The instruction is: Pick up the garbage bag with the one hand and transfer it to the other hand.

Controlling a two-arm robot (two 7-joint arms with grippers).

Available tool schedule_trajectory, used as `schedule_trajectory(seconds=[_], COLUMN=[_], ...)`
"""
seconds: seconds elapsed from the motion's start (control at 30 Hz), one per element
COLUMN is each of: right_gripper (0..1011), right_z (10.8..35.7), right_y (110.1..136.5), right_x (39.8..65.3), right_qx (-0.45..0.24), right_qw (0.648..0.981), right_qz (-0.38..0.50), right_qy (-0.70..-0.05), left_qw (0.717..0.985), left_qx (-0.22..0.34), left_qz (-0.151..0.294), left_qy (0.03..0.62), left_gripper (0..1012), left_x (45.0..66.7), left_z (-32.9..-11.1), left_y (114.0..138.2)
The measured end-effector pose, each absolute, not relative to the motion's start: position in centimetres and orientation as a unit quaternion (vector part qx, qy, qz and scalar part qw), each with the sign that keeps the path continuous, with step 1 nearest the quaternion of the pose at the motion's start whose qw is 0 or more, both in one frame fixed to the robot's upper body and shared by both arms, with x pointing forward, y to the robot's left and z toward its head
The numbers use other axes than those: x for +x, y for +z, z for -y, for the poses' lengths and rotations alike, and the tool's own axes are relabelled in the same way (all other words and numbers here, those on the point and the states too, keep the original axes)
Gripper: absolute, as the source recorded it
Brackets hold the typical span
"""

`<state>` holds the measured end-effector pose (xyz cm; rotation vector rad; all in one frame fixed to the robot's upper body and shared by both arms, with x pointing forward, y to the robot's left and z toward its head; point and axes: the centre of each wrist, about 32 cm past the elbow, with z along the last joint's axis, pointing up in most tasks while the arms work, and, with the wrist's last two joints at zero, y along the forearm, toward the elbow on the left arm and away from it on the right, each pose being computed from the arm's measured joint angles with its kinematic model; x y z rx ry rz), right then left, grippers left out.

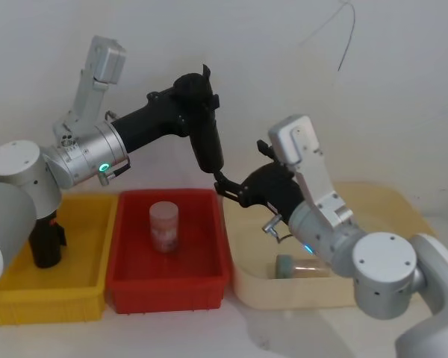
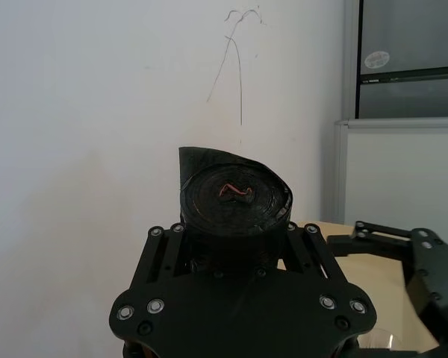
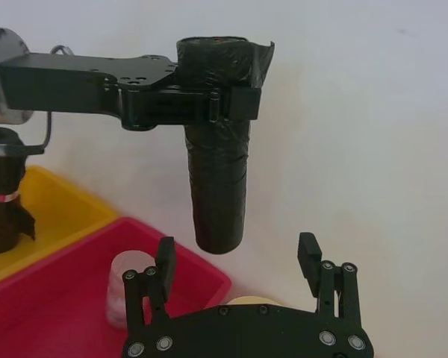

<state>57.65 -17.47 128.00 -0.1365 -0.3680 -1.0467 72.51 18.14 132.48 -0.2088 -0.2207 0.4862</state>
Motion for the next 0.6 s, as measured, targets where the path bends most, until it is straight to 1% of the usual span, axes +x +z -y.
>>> schedule_trajectory(seconds=[0.2, 0.6], right_gripper=[1001, 1001], right_z=[16.1, 14.5], right_y=[128.4, 128.9], right_x=[58.6, 60.1], right_qx=[-0.083, -0.113], right_qw=[0.839, 0.833], right_qz=[0.176, 0.172], right_qy=[-0.507, -0.513], left_qw=[0.959, 0.959], left_qx=[-0.103, -0.103], left_qz=[0.109, 0.109], left_qy=[0.24, 0.24], left_gripper=[509, 509], left_x=[72.5, 72.5], left_z=[-18.1, -18.1], left_y=[132.5, 132.5])
